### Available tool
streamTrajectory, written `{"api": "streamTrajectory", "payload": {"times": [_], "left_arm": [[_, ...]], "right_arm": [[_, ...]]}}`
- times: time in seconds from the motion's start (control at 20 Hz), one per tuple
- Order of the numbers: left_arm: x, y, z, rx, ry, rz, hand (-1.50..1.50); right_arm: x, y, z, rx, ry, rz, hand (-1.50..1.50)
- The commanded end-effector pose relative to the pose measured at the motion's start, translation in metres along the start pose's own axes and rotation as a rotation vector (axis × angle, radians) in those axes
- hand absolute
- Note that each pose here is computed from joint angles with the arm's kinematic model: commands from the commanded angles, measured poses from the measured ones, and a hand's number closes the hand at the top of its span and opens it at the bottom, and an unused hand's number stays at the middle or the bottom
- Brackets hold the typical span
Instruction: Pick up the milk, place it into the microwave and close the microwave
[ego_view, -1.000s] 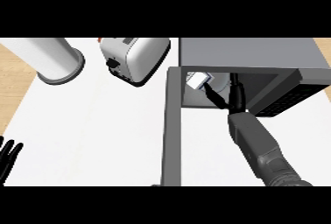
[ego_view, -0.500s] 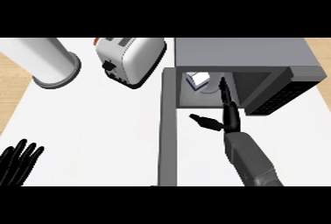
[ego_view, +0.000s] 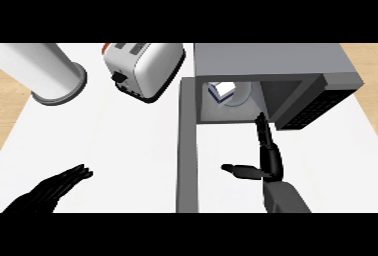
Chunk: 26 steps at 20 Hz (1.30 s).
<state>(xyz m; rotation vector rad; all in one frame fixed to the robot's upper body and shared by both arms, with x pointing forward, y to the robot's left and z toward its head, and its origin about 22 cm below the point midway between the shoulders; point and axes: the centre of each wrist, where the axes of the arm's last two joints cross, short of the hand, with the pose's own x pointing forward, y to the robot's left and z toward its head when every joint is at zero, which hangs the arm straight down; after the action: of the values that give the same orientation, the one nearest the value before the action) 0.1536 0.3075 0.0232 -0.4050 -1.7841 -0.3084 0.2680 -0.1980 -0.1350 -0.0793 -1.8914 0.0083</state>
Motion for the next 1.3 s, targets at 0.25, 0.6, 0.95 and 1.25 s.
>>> {"api": "streamTrajectory", "payload": {"times": [0.25,0.6,0.95,1.25], "left_arm": [[-0.012,-0.026,-0.062,-0.12,0.017,-0.055,1.5],[-0.024,-0.061,-0.105,-0.175,0.034,-0.15,1.5],[-0.042,-0.103,-0.166,-0.298,0.05,-0.204,1.5],[-0.063,-0.135,-0.194,-0.407,0.04,-0.289,1.5]], "right_arm": [[0.045,-0.036,0.051,-0.033,-0.074,-0.108,1.5],[0.088,-0.081,0.083,-0.123,-0.068,-0.132,-1.5],[0.125,-0.126,0.083,-0.132,-0.102,-0.065,-1.5],[0.133,-0.132,0.076,-0.092,-0.138,-0.026,-1.5]]}}
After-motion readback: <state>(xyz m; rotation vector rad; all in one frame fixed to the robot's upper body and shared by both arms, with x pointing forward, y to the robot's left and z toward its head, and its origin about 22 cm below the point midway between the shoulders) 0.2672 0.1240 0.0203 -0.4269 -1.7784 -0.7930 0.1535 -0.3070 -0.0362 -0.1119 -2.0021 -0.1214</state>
